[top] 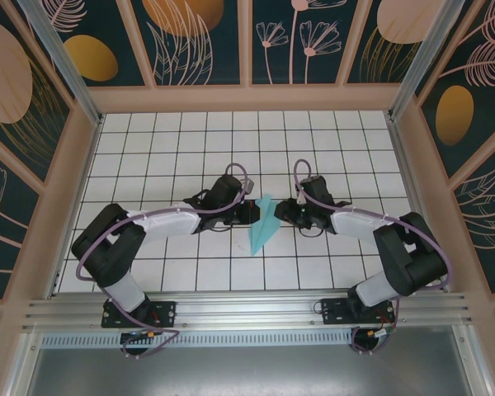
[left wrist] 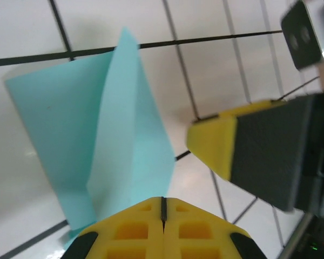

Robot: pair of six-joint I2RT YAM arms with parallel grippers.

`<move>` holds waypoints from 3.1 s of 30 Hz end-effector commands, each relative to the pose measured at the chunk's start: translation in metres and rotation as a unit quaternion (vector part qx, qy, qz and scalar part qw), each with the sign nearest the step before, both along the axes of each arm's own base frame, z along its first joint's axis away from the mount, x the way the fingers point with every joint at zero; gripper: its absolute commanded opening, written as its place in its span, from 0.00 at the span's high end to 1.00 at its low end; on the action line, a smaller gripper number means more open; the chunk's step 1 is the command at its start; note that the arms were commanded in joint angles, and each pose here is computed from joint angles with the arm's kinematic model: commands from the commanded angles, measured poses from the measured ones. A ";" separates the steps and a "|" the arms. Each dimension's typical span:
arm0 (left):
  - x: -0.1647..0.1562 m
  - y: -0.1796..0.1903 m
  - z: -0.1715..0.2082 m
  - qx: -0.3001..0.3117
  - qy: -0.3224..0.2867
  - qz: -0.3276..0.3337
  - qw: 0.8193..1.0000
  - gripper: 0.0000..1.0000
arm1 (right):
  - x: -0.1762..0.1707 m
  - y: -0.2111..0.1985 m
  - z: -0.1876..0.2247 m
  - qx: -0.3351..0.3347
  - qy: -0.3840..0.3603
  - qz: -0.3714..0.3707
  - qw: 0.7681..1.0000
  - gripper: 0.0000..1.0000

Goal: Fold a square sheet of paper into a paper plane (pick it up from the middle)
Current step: Fourth fold the wing at the center of the table, then turn over the paper at the center of the table.

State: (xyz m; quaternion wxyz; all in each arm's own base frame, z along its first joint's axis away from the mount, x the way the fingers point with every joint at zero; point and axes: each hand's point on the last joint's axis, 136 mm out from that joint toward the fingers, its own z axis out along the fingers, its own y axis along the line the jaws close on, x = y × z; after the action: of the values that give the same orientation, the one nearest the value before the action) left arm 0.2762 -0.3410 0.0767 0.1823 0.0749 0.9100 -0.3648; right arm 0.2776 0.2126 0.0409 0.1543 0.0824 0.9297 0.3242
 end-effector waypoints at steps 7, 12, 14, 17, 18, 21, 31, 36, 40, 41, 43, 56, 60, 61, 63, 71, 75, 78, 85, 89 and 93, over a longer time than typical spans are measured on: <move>0.007 0.004 -0.033 0.058 0.006 -0.002 0.998 1.00 | -0.016 0.008 -0.005 0.033 0.023 -0.003 0.999 0.59; 0.005 0.009 -0.050 0.079 0.018 -0.004 0.997 1.00 | -0.015 0.011 -0.009 0.036 0.031 -0.004 0.999 0.59; 0.004 0.010 -0.055 0.085 0.022 -0.004 0.996 1.00 | -0.014 0.010 -0.011 0.032 0.031 -0.010 0.999 0.59; 0.002 0.013 -0.061 0.094 0.027 -0.004 0.995 1.00 | -0.014 0.010 -0.013 0.032 0.033 -0.015 0.999 0.59; 0.002 0.014 -0.063 0.096 0.028 -0.003 0.995 1.00 | -0.014 0.011 -0.013 0.034 0.033 -0.013 0.999 0.59; 0.002 0.015 -0.066 0.100 0.031 -0.002 0.994 1.00 | -0.014 0.010 -0.016 0.031 0.038 -0.016 0.999 0.59; -0.003 0.017 -0.067 0.096 0.033 -0.005 0.995 0.99 | -0.014 0.022 -0.014 0.061 0.042 -0.007 0.997 0.59; -0.005 0.014 -0.064 0.082 0.036 -0.007 0.996 0.99 | -0.014 0.027 -0.010 0.079 0.043 -0.006 0.996 0.60; -0.007 0.014 -0.063 0.075 0.038 -0.003 0.996 0.98 | -0.013 0.028 -0.006 0.087 0.038 -0.010 0.995 0.60; -0.006 0.014 -0.061 0.071 0.037 -0.002 0.997 0.98 | -0.013 0.029 -0.005 0.090 0.036 -0.010 0.995 0.60; -0.007 0.014 -0.061 0.067 0.038 0.000 0.997 0.98 | -0.012 0.031 -0.002 0.104 0.033 -0.012 0.994 0.59; -0.006 0.010 -0.049 0.011 0.054 0.043 0.998 0.98 | -0.015 0.038 0.007 0.156 0.033 -0.030 0.987 0.57; -0.006 0.011 -0.045 -0.005 0.053 0.057 0.997 0.98 | -0.014 0.044 0.008 0.165 0.030 -0.021 0.986 0.59; -0.006 0.011 -0.041 -0.013 0.050 0.059 0.997 0.98 | -0.013 0.046 0.009 0.167 0.028 -0.018 0.985 0.60; -0.005 0.011 -0.033 -0.028 0.044 0.064 0.997 0.97 | -0.011 0.049 0.009 0.167 0.027 -0.014 0.985 0.63; 0.003 0.012 -0.009 -0.037 0.014 0.073 0.997 0.94 | -0.006 0.060 0.012 0.181 0.017 0.014 0.983 0.64; 0.000 0.021 -0.026 -0.010 0.029 0.083 0.996 0.96 | -0.004 0.061 0.010 0.177 0.014 0.019 0.984 0.63; -0.001 0.028 -0.030 0.004 0.027 0.092 0.995 0.97 | -0.003 0.062 0.009 0.176 0.014 0.023 0.984 0.63; -0.002 0.026 -0.027 -0.004 0.025 0.085 0.996 1.00 | -0.010 0.075 0.007 0.176 0.016 0.053 0.983 0.60; -0.003 0.023 -0.033 -0.006 0.031 0.081 0.996 1.00 | -0.011 0.078 0.002 0.169 0.022 0.055 0.984 0.61; -0.003 0.019 -0.034 -0.011 0.035 0.075 0.997 1.00 | -0.011 0.081 -0.003 0.165 0.025 0.057 0.984 0.66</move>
State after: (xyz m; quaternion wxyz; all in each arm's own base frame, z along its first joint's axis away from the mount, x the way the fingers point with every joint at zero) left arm 0.2734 -0.3198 0.0472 0.1854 -0.0079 0.9152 -0.3576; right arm 0.2639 0.2840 0.0334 0.0897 0.0844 0.8744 0.4692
